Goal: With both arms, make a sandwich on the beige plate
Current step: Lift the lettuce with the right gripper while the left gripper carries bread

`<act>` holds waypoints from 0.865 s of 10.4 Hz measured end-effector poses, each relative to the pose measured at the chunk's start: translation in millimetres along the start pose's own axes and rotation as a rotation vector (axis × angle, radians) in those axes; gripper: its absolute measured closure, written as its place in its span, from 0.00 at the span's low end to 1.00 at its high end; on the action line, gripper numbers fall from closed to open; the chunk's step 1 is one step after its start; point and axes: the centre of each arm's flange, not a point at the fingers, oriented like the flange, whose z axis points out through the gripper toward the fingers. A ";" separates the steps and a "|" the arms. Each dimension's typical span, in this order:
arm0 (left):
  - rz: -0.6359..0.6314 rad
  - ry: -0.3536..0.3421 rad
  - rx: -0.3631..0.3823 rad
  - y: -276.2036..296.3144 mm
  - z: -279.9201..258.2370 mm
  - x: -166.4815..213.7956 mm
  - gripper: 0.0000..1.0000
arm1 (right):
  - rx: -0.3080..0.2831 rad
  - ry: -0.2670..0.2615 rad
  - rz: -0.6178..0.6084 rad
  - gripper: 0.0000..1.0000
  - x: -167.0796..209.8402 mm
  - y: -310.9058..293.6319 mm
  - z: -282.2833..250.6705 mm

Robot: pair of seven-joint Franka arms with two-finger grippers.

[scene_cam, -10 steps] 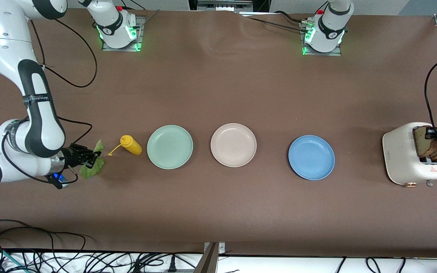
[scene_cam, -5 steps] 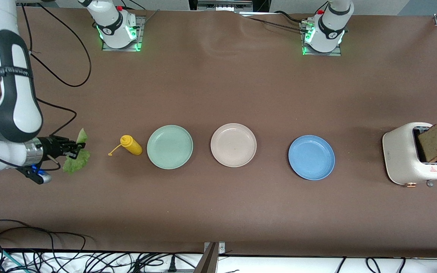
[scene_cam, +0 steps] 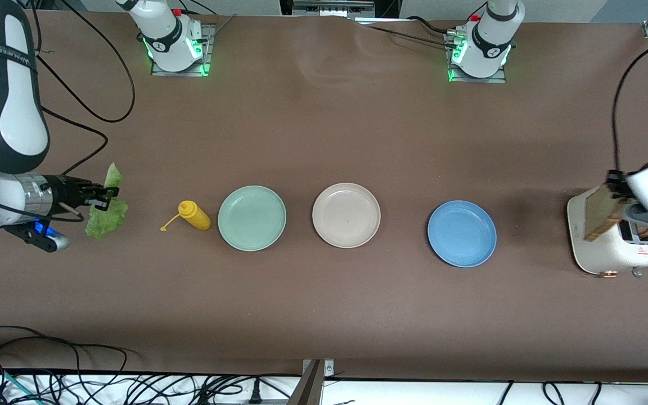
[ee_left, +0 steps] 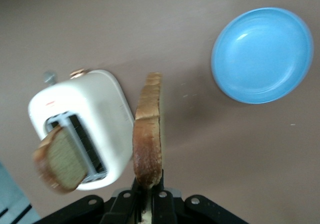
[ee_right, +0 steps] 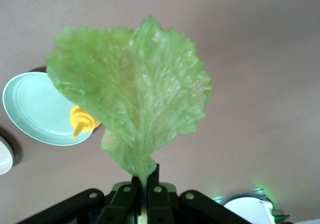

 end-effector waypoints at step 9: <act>0.100 0.064 -0.710 283.7 99.1 149.0 0.91 | -0.158 0.095 -0.070 0.94 -50.4 -65.4 -3.6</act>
